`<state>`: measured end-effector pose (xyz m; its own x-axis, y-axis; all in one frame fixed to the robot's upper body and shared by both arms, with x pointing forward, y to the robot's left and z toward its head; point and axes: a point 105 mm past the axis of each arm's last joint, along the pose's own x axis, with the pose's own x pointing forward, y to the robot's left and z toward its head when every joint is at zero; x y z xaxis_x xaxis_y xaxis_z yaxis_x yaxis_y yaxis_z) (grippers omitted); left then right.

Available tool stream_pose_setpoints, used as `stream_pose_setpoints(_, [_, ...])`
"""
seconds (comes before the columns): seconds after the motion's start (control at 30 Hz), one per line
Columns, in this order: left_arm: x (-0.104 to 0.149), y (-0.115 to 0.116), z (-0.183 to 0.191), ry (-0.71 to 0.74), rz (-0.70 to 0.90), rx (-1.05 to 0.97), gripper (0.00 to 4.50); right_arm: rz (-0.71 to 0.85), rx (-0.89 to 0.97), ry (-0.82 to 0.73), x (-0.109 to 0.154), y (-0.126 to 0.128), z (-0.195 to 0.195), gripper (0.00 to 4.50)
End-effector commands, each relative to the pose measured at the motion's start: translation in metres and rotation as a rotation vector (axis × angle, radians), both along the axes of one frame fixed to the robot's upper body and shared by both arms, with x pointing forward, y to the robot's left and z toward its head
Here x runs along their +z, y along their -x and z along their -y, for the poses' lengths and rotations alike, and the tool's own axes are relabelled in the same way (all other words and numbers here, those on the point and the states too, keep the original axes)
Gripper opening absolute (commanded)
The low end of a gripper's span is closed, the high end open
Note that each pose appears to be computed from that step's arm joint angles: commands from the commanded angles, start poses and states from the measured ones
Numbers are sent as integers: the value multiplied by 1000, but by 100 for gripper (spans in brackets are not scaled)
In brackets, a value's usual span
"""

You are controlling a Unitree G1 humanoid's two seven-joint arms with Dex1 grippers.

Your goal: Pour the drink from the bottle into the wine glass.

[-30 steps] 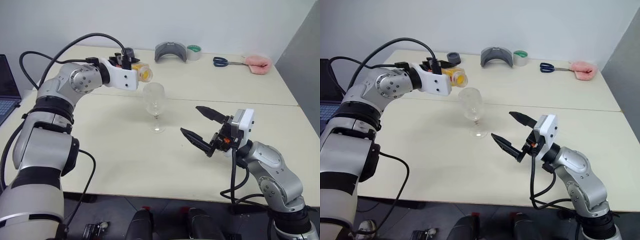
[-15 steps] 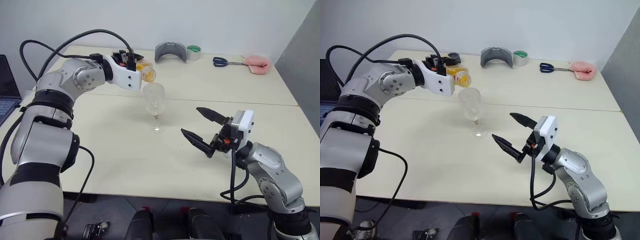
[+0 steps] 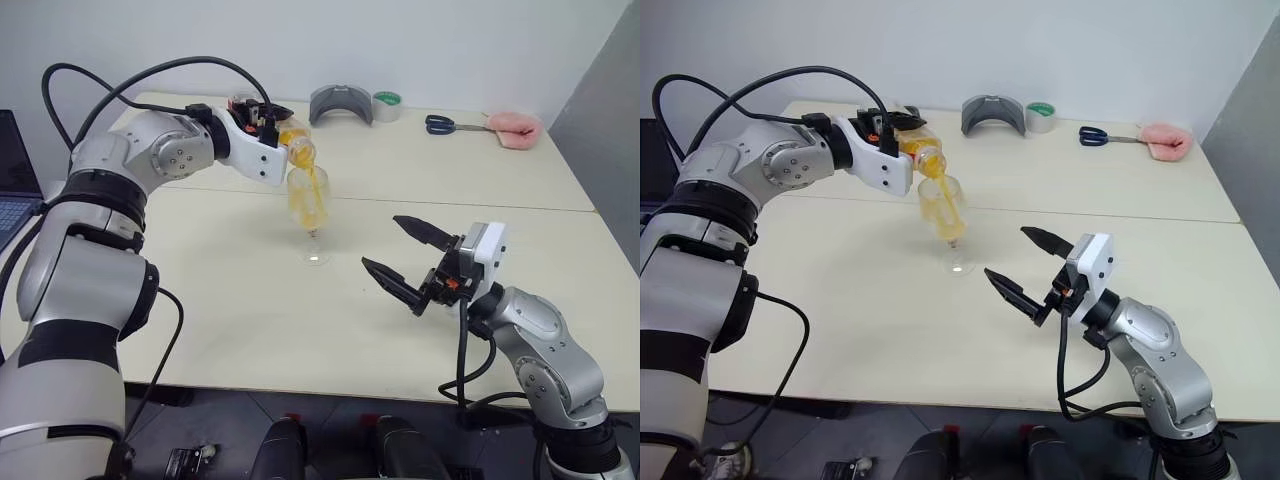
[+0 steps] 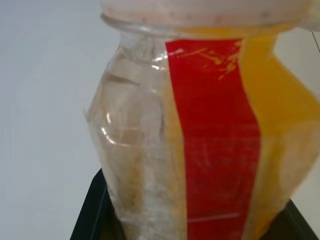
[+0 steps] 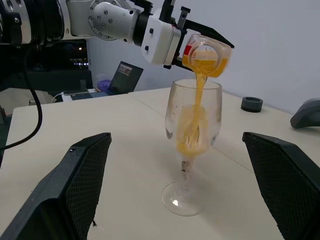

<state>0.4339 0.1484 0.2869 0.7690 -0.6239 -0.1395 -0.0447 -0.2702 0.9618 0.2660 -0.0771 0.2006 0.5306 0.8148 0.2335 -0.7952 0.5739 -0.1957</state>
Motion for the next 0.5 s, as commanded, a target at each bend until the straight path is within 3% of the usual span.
stream_pose_setpoints(0.03, [30,3,-3,18,86,3,170,64,16,-20,14,7,-3,450])
stream_pose_setpoints(0.5, [32,3,-4,-24,119,4,170,64,13,-22,15,6,-3,450])
